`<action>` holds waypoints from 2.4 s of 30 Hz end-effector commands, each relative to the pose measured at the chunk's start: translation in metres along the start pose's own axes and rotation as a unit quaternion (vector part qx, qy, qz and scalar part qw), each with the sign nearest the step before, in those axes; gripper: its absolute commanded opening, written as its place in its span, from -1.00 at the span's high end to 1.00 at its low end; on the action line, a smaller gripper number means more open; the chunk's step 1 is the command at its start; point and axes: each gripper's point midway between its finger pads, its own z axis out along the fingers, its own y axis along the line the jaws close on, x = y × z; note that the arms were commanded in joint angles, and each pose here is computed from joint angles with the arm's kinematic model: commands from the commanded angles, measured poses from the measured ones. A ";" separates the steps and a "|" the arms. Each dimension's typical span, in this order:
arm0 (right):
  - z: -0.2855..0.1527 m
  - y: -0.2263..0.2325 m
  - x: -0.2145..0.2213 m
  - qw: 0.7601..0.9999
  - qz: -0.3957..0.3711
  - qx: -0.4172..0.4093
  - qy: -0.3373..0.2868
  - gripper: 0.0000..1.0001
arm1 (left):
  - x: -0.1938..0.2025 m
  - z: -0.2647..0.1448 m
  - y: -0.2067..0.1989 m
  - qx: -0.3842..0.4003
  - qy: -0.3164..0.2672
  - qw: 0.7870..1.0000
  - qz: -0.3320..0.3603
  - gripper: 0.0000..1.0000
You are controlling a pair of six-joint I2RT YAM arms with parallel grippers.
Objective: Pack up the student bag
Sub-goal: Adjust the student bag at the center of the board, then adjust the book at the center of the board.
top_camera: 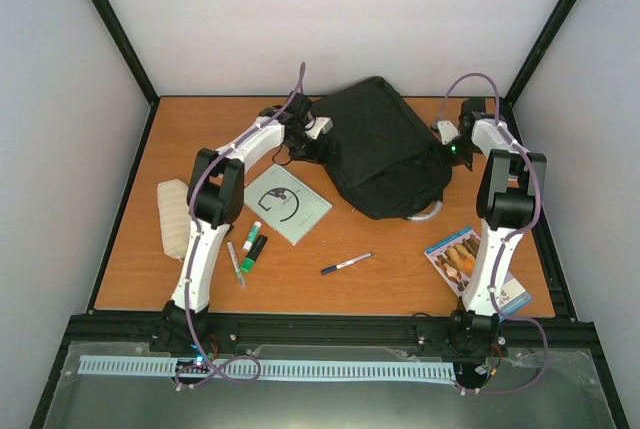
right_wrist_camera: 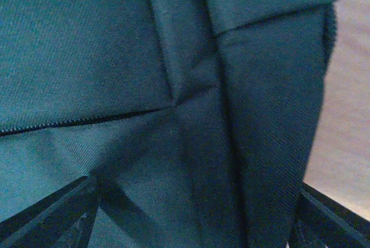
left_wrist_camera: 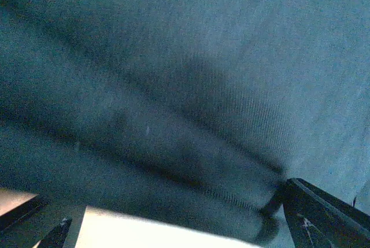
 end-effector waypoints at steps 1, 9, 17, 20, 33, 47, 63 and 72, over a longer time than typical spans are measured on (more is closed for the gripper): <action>-0.013 0.031 0.018 0.999 -0.009 -0.043 0.008 -0.70 | -0.024 0.005 -0.003 0.019 -0.023 0.999 0.031 -0.91; -0.023 0.058 0.071 0.998 -0.015 -0.036 0.053 -0.62 | -0.045 0.031 -0.014 0.034 -0.040 0.996 0.072 -0.84; -0.036 0.060 0.094 0.997 -0.021 -0.010 0.071 -0.64 | -0.078 0.030 -0.018 0.027 -0.085 0.988 0.124 -0.93; -0.045 0.059 0.091 0.998 -0.020 0.001 0.061 -0.67 | -0.082 0.017 -0.021 0.019 -0.091 0.986 0.137 -0.97; -0.124 0.085 0.054 0.998 -0.026 -0.004 -0.053 -0.79 | -0.068 -0.145 -0.040 -0.036 -0.115 0.985 0.120 -0.99; -0.125 0.239 0.032 0.941 -0.317 -0.081 -0.091 -0.58 | 0.095 -0.170 0.057 -0.077 0.049 0.996 -0.010 -0.88; -0.018 0.375 0.070 0.890 -0.392 -0.230 0.037 0.01 | 0.116 -0.141 0.135 -0.008 0.048 0.985 -0.168 -0.92; 0.029 0.366 0.070 0.908 -0.365 -0.193 0.070 0.33 | 0.115 -0.121 0.141 0.019 0.055 0.982 -0.180 -0.82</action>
